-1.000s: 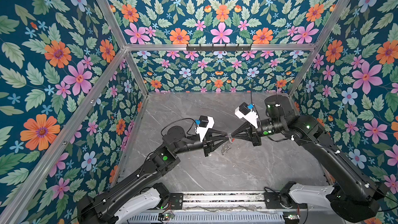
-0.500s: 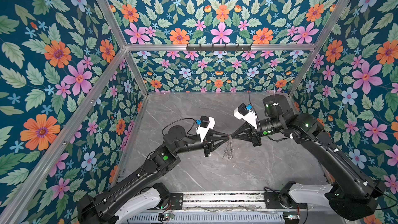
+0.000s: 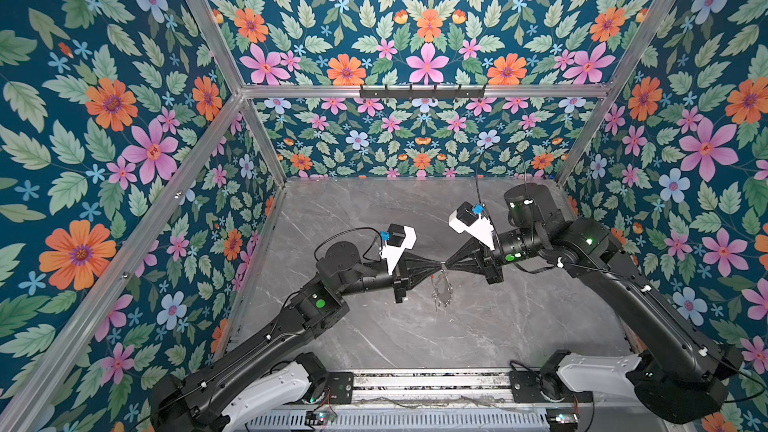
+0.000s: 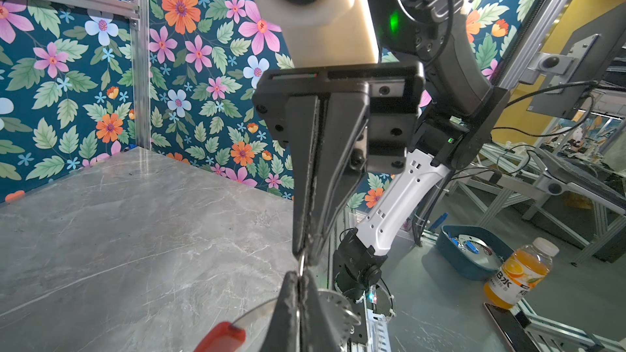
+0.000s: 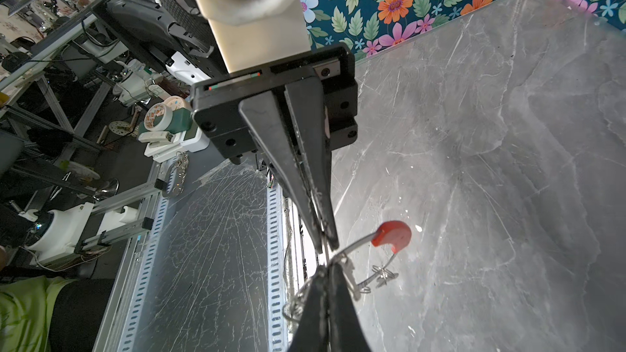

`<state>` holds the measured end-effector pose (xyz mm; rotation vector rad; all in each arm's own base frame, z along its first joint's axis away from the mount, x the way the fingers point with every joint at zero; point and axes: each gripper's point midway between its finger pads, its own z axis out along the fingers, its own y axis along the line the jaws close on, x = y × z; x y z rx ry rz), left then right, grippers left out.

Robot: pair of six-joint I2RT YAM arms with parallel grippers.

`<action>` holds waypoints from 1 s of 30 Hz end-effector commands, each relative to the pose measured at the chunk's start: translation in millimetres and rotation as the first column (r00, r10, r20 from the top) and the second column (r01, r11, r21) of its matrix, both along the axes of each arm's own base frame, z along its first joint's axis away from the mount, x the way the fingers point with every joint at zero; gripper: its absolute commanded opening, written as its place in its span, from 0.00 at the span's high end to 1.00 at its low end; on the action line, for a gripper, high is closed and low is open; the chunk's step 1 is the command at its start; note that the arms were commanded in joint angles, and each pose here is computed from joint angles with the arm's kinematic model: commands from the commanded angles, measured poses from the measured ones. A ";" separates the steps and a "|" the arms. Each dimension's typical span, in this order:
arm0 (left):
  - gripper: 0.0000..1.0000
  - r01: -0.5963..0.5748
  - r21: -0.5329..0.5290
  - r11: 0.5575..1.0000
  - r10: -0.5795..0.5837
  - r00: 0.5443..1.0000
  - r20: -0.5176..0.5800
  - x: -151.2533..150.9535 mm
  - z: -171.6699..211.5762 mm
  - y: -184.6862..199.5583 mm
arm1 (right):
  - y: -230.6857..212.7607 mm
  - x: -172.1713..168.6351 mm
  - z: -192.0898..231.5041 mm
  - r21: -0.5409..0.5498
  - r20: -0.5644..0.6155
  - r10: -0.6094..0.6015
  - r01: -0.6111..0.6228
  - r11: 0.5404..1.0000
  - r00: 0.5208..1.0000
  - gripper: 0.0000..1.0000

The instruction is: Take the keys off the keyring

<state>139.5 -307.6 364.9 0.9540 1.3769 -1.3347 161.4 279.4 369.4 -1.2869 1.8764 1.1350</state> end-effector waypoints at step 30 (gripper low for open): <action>1.00 0.101 -0.360 0.927 -0.030 0.980 0.197 -28.3 56.2 25.8 | -14.8 -18.5 40.6 0.511 0.166 -0.149 0.044 0.858 0.975 0.47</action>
